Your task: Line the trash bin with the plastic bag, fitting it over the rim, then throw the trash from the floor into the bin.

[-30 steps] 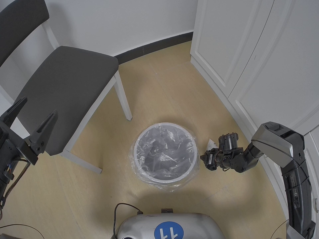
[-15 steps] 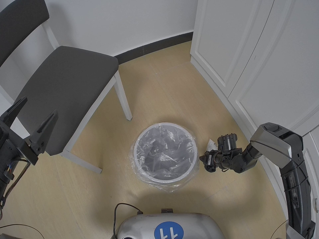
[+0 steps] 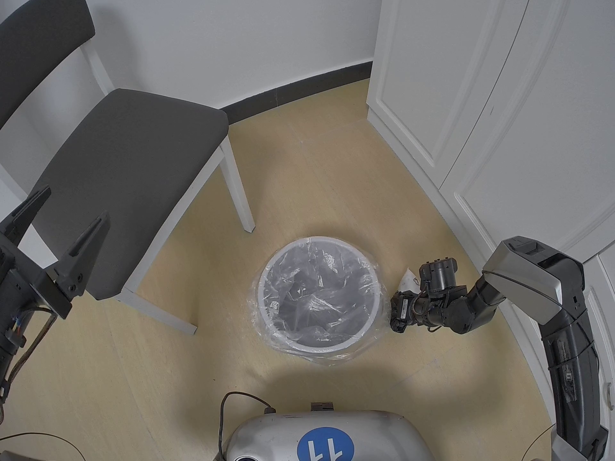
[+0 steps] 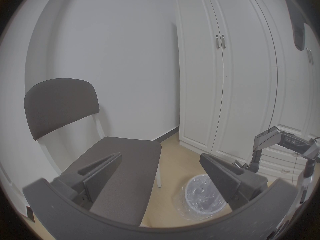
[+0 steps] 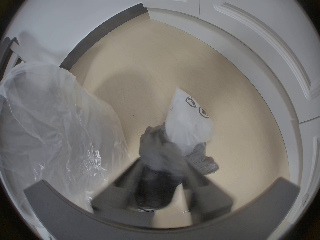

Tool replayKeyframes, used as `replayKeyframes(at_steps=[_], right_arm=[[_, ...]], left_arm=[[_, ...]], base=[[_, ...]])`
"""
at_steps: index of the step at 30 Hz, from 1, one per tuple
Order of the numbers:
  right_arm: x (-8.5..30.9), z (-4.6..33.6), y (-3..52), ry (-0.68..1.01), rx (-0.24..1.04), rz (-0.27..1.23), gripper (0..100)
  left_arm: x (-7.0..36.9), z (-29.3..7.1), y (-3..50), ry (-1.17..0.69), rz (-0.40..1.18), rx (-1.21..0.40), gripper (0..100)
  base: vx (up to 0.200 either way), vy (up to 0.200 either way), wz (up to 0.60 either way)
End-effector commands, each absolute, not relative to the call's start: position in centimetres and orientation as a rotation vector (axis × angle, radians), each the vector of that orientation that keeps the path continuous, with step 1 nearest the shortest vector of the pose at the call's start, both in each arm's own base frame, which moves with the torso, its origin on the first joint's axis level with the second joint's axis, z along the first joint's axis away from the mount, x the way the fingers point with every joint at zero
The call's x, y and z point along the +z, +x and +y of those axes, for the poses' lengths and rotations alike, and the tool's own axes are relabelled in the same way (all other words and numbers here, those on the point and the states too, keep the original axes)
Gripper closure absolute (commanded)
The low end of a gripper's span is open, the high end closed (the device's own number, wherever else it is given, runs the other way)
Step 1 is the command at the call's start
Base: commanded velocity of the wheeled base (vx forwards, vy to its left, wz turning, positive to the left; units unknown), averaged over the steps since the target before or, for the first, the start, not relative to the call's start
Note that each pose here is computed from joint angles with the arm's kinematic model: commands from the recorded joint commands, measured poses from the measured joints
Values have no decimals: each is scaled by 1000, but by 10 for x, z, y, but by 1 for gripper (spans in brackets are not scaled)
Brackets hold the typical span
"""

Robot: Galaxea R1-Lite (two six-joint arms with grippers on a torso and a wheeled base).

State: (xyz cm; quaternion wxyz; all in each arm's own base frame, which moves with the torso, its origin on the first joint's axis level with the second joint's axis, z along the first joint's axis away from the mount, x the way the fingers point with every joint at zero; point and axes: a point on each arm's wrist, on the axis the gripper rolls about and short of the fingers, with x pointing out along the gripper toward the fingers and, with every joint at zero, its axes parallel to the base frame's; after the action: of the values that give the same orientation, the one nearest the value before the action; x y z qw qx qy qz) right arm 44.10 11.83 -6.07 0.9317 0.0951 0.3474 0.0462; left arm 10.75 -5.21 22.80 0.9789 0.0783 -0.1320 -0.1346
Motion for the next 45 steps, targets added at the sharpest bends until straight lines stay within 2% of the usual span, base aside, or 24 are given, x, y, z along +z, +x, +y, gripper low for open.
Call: replayKeyframes(at_steps=[1,15,17,20,21,23,27,30,31,32,35,40,41,45], right_arm=[[-60,119,441,194,95,712,100],[-62,132,430,123,134,763,100],[-65,126,415,39,128,817,100],[-61,98,406,-217,88,827,100],[-61,98,406,-217,88,827,100],[-43,88,403,-286,-2,780,100],[4,74,391,-303,1,699,100],[37,69,378,-273,49,634,100],[37,69,378,-273,49,634,100],[59,65,368,-249,81,576,100],[91,62,350,-226,130,492,100],[128,62,327,-213,151,396,100],[144,65,315,-208,162,351,100],[168,81,294,-176,236,272,100]], left_arm=[[228,-52,108,160,-263,-271,0],[225,-53,108,177,-255,-271,0],[224,-53,108,178,-252,-273,0],[224,-53,108,178,-252,-273,0],[224,-53,108,178,-252,-273,0],[223,-53,108,179,-251,-274,0],[224,-53,108,179,-251,-273,0],[224,-53,108,178,-252,-273,0],[224,-53,108,178,-252,-273,0],[224,-52,108,178,-254,-274,0],[225,-52,107,176,-258,-272,0],[225,-52,107,176,-258,-272,0],[224,-52,107,177,-257,-274,0],[225,-52,107,176,-258,-273,0]], base=[[0,0,0],[0,0,0],[0,0,0],[0,0,0],[0,0,0],[0,0,0],[0,0,0],[0,0,0],[0,0,0],[0,0,0],[0,0,0],[0,0,0],[0,0,0],[0,0,0]])
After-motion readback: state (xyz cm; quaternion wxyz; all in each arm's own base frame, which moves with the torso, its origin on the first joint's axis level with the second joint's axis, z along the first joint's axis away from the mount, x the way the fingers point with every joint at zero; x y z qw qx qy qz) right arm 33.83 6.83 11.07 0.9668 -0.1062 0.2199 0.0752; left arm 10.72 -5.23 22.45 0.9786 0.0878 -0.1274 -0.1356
